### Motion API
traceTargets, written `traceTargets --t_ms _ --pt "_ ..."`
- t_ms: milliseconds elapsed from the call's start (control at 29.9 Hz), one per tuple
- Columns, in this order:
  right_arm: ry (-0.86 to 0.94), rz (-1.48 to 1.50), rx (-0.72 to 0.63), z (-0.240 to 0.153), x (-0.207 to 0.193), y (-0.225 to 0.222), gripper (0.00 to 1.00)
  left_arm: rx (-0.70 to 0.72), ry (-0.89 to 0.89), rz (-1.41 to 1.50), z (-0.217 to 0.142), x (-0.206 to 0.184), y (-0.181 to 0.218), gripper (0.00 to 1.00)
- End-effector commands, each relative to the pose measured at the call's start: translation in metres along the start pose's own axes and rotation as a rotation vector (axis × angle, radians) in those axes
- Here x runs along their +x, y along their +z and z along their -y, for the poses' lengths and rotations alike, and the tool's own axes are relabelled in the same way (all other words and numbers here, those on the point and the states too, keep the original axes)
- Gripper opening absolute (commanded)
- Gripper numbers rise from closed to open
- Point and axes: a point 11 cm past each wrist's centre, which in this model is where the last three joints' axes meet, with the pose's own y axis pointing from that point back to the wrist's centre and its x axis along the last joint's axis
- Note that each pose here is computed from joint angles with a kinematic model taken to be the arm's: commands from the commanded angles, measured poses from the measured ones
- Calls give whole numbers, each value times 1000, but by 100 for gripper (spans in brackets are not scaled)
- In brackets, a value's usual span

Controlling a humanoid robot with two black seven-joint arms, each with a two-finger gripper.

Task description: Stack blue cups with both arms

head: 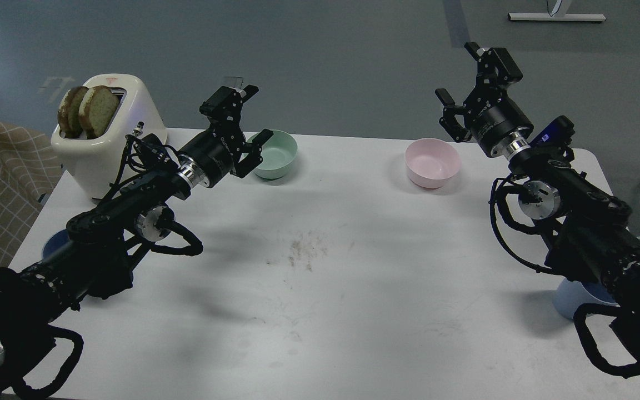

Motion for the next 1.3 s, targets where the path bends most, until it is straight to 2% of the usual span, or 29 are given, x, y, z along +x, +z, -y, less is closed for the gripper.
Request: traceTargets --t_ms 0,201,535,903,1070,1271 --pt "8 11 -9 -4 2 7 100 -27 17 -19 -2 4 3 98" --pt "11 13 -19 -6 1 12 100 -42 -16 -43 -2 0 4 98" --pt "18 3 -12 -5 5 6 100 -141 46 -136 -4 15 25 98" --pt "11 3 -16 -2 0 8 100 -158 56 -148 -2 13 25 98" --pt "-12 30 -26 2 -16 21 100 -159 58 -148 -2 13 25 98" --pt "10 24 -33 -1 -10 22 100 -162 51 -156 -3 12 25 98"
